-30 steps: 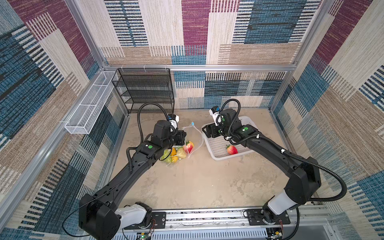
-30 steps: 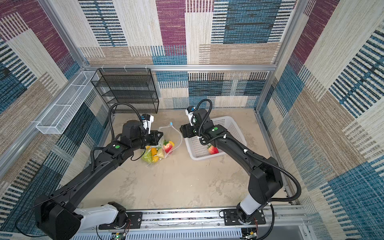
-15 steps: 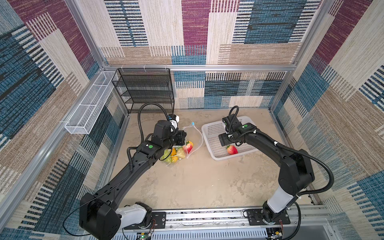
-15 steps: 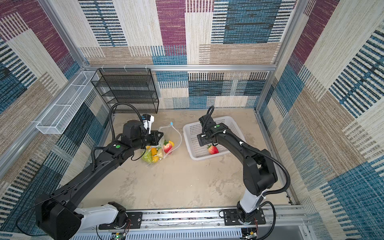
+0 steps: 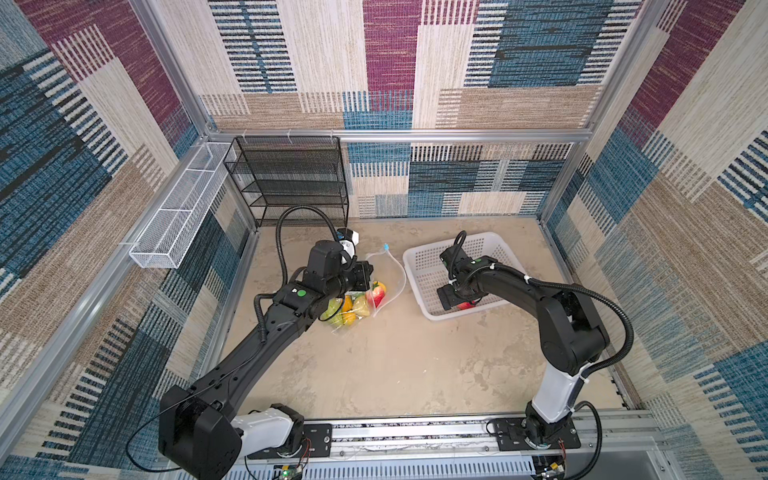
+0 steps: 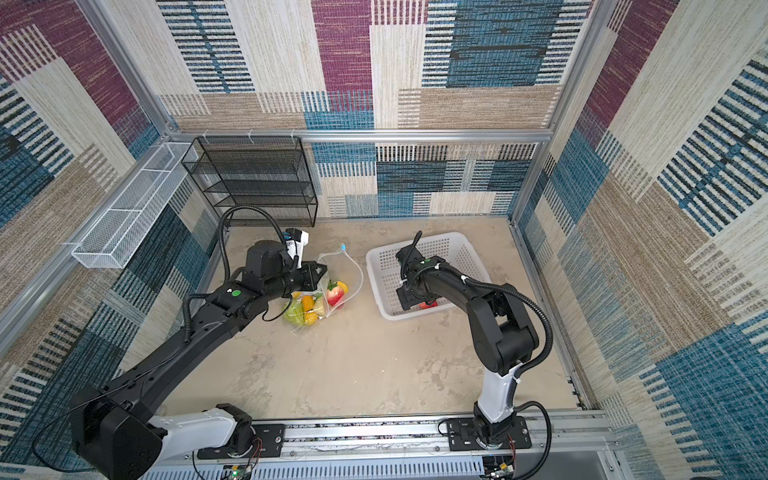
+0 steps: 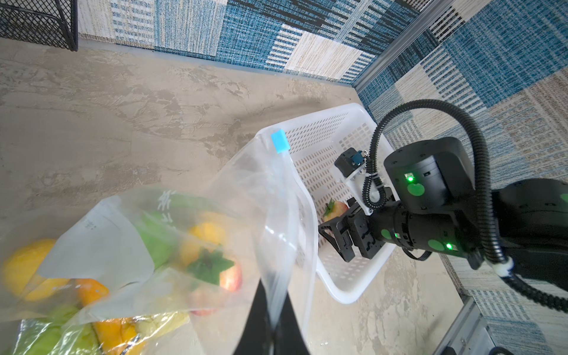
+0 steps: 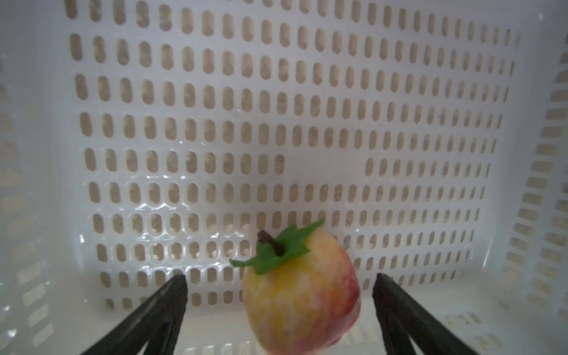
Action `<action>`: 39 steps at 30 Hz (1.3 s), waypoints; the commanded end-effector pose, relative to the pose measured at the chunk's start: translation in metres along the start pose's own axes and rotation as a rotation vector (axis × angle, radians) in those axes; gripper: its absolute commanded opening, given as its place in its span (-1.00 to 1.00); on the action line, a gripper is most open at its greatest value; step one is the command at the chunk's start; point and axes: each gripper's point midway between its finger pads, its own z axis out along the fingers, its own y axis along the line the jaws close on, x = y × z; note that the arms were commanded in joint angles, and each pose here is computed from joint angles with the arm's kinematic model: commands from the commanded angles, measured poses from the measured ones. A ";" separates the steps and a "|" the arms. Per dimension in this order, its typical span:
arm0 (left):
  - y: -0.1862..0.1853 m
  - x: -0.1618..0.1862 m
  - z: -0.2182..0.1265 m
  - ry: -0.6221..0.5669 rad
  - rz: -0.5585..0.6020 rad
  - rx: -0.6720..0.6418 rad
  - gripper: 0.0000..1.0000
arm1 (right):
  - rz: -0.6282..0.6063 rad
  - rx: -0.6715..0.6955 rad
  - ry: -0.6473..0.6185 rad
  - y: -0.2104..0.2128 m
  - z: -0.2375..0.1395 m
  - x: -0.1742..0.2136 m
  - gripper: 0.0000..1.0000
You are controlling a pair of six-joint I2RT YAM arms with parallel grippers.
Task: Place the food in the zip-top bag and seal the zipper
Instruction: 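Lower the right gripper and grasp the remaining strawberry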
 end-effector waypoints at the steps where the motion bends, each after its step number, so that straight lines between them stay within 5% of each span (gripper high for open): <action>1: -0.001 -0.004 0.001 -0.015 0.001 0.005 -1.00 | 0.032 0.028 -0.013 -0.010 0.003 -0.003 0.91; 18: -0.001 -0.004 0.000 -0.017 0.004 0.004 -1.00 | 0.160 -0.099 -0.004 -0.023 0.025 0.009 0.69; 33: -0.001 -0.005 -0.002 -0.023 0.005 0.002 -1.00 | 0.174 -0.106 -0.014 -0.024 0.024 0.006 0.13; 39: -0.002 -0.006 -0.003 -0.026 0.005 0.004 -1.00 | 0.186 -0.109 -0.049 -0.026 0.013 -0.002 0.06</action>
